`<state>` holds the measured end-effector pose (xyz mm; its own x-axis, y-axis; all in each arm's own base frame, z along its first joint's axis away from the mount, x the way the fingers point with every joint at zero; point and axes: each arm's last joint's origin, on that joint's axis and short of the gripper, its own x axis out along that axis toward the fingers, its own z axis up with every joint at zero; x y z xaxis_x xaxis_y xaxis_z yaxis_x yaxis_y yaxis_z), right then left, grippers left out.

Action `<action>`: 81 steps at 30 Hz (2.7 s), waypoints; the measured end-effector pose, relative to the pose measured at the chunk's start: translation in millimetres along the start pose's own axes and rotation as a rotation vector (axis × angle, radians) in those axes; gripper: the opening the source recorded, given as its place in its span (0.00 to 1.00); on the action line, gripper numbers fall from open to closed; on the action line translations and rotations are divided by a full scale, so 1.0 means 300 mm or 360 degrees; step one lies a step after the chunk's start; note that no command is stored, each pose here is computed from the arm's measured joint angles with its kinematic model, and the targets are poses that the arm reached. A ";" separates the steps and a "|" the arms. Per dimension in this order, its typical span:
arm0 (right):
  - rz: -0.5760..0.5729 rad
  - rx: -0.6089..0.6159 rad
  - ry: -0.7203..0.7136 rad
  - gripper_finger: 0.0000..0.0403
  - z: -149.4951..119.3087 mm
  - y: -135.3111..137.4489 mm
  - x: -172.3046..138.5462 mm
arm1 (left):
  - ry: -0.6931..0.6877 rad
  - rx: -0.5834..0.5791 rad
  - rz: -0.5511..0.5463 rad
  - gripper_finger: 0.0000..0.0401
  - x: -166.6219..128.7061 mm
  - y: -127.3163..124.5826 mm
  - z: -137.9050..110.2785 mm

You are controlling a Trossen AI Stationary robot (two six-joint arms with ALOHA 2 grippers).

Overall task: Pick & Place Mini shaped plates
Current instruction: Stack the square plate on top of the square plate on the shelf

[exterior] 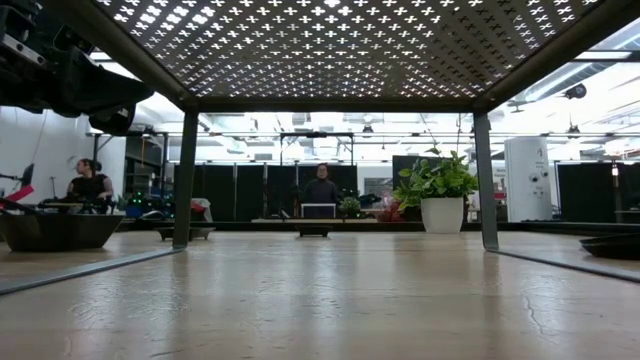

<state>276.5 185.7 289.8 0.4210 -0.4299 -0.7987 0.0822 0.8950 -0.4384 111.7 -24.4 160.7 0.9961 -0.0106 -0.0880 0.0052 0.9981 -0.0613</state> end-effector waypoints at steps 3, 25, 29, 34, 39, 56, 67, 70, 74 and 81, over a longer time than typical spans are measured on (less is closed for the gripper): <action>-0.0015 0.0001 -0.0011 0.05 0.001 -0.001 0.000 | 0.0000 0.0000 0.0000 0.00 0.000 0.000 0.000; -0.0213 -0.0111 -0.0241 0.24 0.036 -0.097 -0.034 | 0.0003 0.0001 0.0000 0.00 0.000 0.000 -0.001; -0.0240 -0.0185 -0.0258 0.22 0.082 -0.149 0.004 | 0.0005 0.0001 0.0000 0.00 0.000 0.000 -0.001; -0.0244 -0.0238 -0.0290 0.21 0.132 -0.242 0.038 | 0.0011 0.0003 0.0001 0.00 0.000 0.000 -0.002; -0.0082 -0.0225 -0.0393 0.24 0.197 -0.348 0.086 | 0.0011 0.0003 0.0001 0.00 0.000 0.000 -0.002; 0.0130 -0.0057 -0.0602 0.48 0.295 -0.709 0.396 | 0.0011 0.0003 0.0001 0.00 0.001 0.000 -0.002; 0.0099 -0.0081 -0.0333 0.49 0.281 -0.754 0.683 | 0.0030 0.0009 0.0002 0.00 0.003 0.000 -0.006; 0.0114 -0.0091 -0.0294 0.48 0.284 -0.751 0.732 | 0.0031 0.0009 0.0002 0.00 0.003 0.000 -0.006; 0.0171 -0.0130 -0.0255 0.47 0.282 -0.735 0.784 | 0.0032 0.0008 0.0002 0.00 0.003 0.000 -0.007; 0.0207 -0.0123 -0.0227 0.45 0.271 -0.738 0.817 | 0.0036 0.0010 0.0003 0.00 0.003 0.000 -0.007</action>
<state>434.9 -108.2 224.6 0.5477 -0.2850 -0.7866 -0.0488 0.9277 -0.3701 112.2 -24.6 158.5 0.9938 -0.0102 -0.1104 0.0041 0.9985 -0.0551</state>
